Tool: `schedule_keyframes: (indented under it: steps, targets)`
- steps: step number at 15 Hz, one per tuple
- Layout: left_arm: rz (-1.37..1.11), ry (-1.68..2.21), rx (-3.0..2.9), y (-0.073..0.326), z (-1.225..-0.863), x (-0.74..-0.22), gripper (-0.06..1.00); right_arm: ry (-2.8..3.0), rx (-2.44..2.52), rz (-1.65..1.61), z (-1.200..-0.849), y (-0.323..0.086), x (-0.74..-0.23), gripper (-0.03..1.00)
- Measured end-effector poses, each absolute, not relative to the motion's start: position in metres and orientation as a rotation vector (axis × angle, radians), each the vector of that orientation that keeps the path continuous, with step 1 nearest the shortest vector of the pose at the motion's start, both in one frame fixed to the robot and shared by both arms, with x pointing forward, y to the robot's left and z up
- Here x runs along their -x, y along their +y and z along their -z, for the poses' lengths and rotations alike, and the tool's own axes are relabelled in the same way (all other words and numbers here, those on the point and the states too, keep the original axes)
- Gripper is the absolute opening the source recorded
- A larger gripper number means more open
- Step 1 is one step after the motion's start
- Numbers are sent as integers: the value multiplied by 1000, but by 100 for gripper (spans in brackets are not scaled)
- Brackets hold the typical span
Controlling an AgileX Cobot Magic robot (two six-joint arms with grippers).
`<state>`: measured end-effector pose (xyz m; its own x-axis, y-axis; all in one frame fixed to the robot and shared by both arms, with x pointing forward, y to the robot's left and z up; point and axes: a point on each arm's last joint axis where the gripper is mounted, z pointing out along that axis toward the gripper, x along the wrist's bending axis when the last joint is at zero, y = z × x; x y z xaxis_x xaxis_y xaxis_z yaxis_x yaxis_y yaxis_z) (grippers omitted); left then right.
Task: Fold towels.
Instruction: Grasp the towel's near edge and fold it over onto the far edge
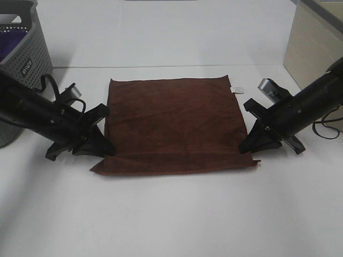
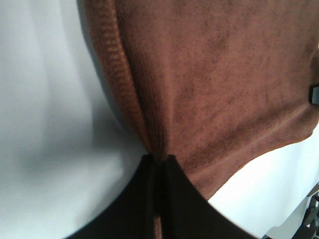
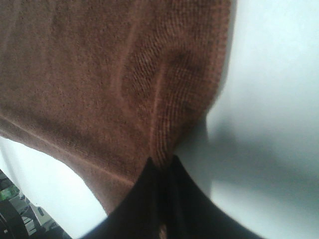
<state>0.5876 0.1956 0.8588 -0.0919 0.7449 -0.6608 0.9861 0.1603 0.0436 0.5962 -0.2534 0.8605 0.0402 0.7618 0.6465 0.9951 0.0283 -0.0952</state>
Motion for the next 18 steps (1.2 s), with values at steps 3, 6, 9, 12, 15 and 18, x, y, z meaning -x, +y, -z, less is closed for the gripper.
schedule_keyframes:
  steps: [3, 6, 9, 12, 15, 18]
  targets:
    - [637, 1948, -1648, 200, -859, -552, 1, -1744, 1782, 504, -870, -253, -564, 0]
    - [660, 1978, -1666, 203, -861, -523, 1, -1693, 1793, 412, -864, -252, -534, 0]
    - [624, 1968, -1665, 204, -865, -524, 1, -1713, 1795, 441, -868, -253, -542, 0]
    - [543, 1929, -1624, 201, -882, -552, 1, -1783, 1801, 542, -886, -253, -570, 0]
    - [410, 1867, -1560, 198, -912, -591, 1, -1870, 1818, 680, -914, -255, -606, 0]
    - [293, 1855, -1523, 198, -933, -625, 1, -1932, 1780, 796, -937, -254, -646, 0]
